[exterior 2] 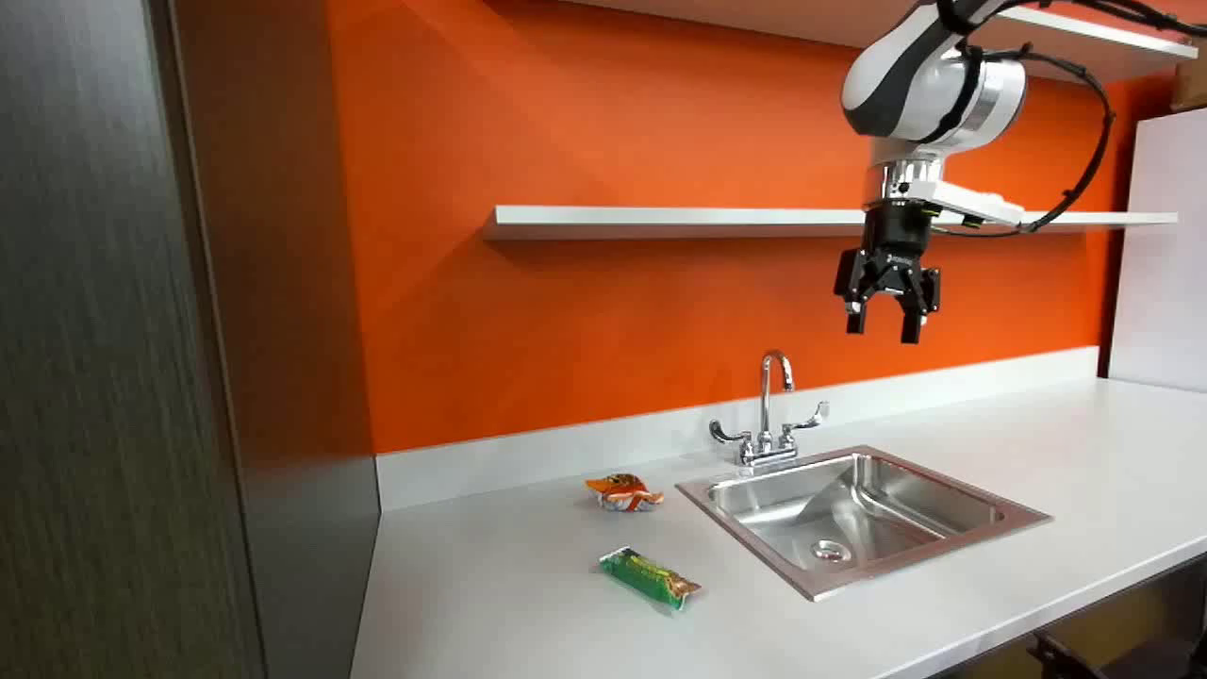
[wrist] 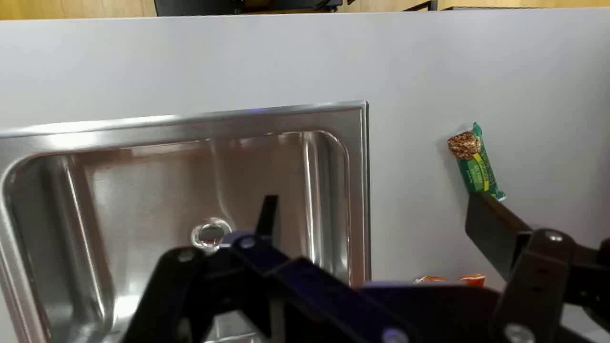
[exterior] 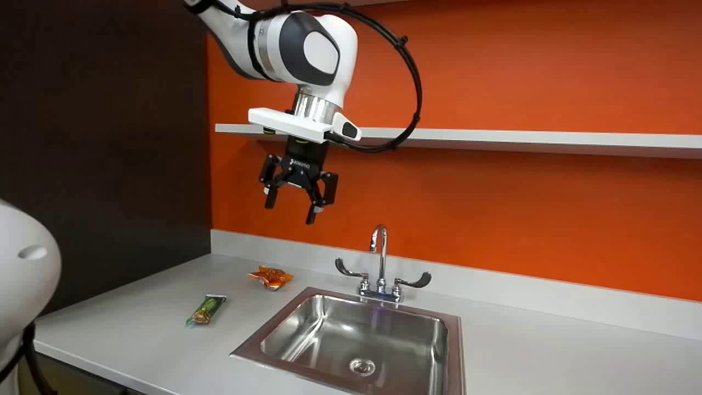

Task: Put the green snack packet on the bottom shelf

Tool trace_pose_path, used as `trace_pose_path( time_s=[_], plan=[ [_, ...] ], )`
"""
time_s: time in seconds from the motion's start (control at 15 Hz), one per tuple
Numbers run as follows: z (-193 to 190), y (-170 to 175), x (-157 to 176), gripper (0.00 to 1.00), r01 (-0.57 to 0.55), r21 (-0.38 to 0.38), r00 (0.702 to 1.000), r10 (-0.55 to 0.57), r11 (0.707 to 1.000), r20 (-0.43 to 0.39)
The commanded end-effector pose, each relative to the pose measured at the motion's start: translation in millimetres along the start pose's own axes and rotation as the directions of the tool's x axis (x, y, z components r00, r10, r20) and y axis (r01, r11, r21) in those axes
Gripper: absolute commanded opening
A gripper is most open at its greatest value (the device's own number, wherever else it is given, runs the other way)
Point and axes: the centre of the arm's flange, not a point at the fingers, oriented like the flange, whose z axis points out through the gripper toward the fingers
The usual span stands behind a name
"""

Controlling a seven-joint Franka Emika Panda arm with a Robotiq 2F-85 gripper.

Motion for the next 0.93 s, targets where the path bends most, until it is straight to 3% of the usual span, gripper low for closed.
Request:
trace_pose_path(
  time_s=[0.0, 0.47, 0.87],
  plan=[
    [0, 0, 0, 1.00, 0.000, 0.000, 1.000, 0.000, 1.000, 0.000],
    [22, -65, 21, 1.00, 0.021, -0.134, 0.990, -0.040, 0.991, -0.136],
    [70, -142, 24, 1.00, 0.161, -0.179, 0.984, -0.173, 0.971, -0.050]
  ],
)
